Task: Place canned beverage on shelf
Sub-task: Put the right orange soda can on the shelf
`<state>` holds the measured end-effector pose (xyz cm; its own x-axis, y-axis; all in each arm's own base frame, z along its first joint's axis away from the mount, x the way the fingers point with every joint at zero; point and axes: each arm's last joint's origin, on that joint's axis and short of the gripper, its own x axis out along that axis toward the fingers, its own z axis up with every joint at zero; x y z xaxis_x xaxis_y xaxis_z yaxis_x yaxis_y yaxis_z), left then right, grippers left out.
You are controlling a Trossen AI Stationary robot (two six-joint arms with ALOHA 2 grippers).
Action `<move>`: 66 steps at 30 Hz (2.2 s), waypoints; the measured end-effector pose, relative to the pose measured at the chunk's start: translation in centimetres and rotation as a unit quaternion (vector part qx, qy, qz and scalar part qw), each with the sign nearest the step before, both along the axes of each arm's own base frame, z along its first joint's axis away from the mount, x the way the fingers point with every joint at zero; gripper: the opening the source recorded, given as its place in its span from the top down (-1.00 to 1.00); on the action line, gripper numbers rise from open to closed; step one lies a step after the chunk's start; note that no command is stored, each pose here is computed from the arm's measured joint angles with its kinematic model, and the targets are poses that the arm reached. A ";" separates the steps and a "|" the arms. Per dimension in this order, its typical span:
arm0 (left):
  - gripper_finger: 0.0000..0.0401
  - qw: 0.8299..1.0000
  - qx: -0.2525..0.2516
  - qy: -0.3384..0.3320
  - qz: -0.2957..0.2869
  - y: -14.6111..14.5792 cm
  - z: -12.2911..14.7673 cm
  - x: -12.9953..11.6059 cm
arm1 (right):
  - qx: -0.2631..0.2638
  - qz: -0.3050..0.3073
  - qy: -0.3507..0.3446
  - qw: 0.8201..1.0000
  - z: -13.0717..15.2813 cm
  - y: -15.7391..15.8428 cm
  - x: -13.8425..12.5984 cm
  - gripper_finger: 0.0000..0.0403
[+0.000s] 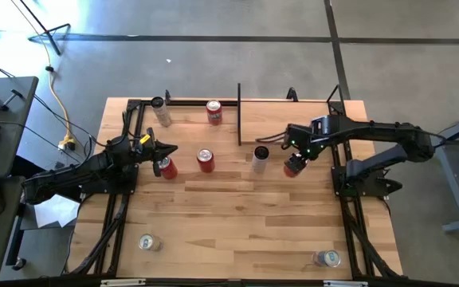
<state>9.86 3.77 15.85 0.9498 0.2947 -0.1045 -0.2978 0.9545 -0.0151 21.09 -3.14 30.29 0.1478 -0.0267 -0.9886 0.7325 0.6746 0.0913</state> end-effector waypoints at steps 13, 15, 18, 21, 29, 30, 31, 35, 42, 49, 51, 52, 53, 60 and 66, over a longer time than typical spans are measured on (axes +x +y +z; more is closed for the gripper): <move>0.98 1.000 -0.004 -0.001 0.000 0.0 0.0 0.0 | -0.092 0.051 0.000 0.994 6.4 -7.1 7.2 -0.20; 0.98 1.000 -0.004 -0.001 0.000 0.0 0.0 0.0 | -0.098 0.057 0.004 0.994 6.6 -8.8 8.1 -0.20; 0.98 1.000 -0.004 -0.001 0.000 0.0 0.0 0.0 | -0.109 0.064 0.004 0.992 6.7 -11.7 9.1 -0.20; 0.98 1.000 -0.004 -0.001 0.000 0.0 0.0 0.0 | -0.113 0.066 0.006 0.991 6.3 -14.4 10.0 -0.20; 0.98 1.000 -0.004 -0.001 0.000 0.0 0.0 0.0 | -0.089 0.073 -0.003 0.993 4.2 -19.7 11.9 -0.20; 0.98 1.000 -0.004 -0.001 0.000 0.0 0.0 0.0 | -0.087 0.075 -0.003 0.993 3.8 -20.2 12.1 -0.20; 0.98 1.000 -0.004 -0.001 0.000 0.0 0.0 0.0 | -0.085 0.076 -0.001 0.994 3.5 -20.6 12.2 -0.20; 0.98 1.000 -0.004 -0.001 0.000 0.0 0.0 0.0 | -0.080 0.070 -0.003 0.994 2.4 -21.9 12.6 -0.20; 0.98 1.000 -0.004 -0.001 0.000 0.0 0.0 0.0 | -0.071 0.066 -0.003 0.995 0.7 -23.6 12.9 -0.20; 0.98 1.000 -0.004 -0.001 0.000 0.0 0.0 0.0 | -0.085 0.071 -0.019 0.994 0.3 -24.4 13.2 -0.20; 0.98 1.000 -0.004 -0.001 0.000 0.0 0.0 0.0 | -0.088 0.072 -0.022 0.993 0.4 -24.4 13.3 -0.20; 0.98 1.000 -0.004 -0.001 0.000 0.0 0.0 0.0 | -0.088 0.073 -0.023 0.993 0.4 -24.4 13.3 -0.20; 0.98 1.000 -0.004 -0.001 0.000 0.0 0.0 0.0 | -0.089 0.074 -0.023 0.993 0.4 -24.4 13.3 -0.20; 0.98 1.000 -0.004 -0.001 0.000 0.0 0.0 0.0 | -0.092 0.085 -0.023 0.992 0.3 -24.4 13.4 -0.24; 0.98 1.000 -0.004 -0.001 0.000 0.0 0.0 0.0 | -0.103 0.101 -0.031 0.989 0.4 -24.2 13.8 -0.43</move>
